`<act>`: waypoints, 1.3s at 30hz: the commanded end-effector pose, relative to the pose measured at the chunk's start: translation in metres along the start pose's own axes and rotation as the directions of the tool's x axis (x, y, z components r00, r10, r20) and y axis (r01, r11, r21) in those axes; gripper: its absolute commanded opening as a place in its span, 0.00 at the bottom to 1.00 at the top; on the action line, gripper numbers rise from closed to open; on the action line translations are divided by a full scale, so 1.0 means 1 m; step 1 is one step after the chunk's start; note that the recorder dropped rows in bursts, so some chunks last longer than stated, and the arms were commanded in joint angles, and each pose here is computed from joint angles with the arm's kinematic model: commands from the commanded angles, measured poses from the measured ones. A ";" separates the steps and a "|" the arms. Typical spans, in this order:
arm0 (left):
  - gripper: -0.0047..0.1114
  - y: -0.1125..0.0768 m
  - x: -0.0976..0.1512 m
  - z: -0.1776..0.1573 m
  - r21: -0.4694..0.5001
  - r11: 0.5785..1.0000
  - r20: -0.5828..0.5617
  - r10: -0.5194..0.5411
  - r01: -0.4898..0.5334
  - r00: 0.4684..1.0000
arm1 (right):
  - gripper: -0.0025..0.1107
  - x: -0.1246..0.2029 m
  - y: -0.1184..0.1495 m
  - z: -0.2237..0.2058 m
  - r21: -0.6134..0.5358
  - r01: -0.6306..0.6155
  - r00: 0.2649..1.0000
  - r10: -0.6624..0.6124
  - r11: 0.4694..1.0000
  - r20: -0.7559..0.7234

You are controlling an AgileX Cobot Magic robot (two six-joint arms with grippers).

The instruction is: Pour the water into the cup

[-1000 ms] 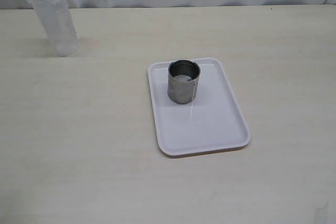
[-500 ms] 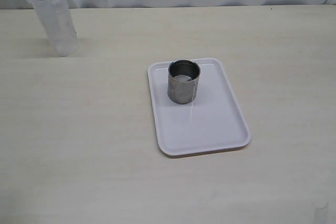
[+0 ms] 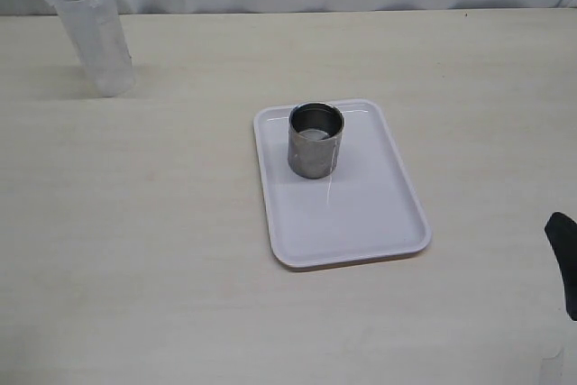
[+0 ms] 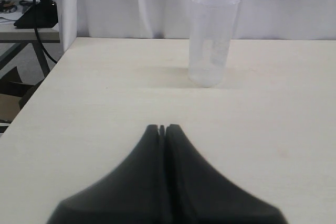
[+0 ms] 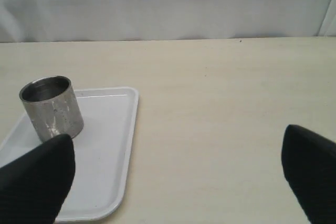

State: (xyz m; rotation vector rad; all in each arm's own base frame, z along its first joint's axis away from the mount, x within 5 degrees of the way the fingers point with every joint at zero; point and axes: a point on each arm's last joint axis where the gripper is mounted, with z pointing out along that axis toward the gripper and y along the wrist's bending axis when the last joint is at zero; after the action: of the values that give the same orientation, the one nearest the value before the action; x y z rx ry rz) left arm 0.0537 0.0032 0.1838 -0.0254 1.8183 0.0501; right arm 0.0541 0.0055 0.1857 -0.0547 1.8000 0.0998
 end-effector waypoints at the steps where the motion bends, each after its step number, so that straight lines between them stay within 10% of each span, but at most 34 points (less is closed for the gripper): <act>1: 0.04 0.000 0.000 0.000 0.002 1.000 0.012 -0.011 0.011 1.000 | 0.99 0.001 -0.001 0.000 0.009 -0.009 1.000 0.009 1.000 -0.003; 12: 0.04 0.000 0.000 0.000 0.002 1.000 0.012 -0.011 0.011 1.000 | 0.87 0.003 -0.002 0.000 0.023 0.048 0.999 -0.047 0.999 -0.018; 21: 0.04 0.000 0.000 0.000 0.002 1.000 0.012 -0.011 0.011 1.000 | 0.08 0.003 -0.002 0.000 0.023 0.123 0.992 -0.122 0.992 -0.022; 39: 0.04 0.000 0.000 0.000 0.002 1.000 0.012 -0.011 0.011 1.000 | 0.06 0.004 -0.002 0.000 0.017 0.111 0.993 -0.111 0.994 -0.029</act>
State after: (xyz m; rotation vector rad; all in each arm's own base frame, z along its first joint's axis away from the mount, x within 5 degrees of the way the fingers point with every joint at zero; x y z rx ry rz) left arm 0.0537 0.0032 0.1838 -0.0254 1.8183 0.0501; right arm 0.0537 0.0041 0.1836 -0.1463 1.8173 0.0056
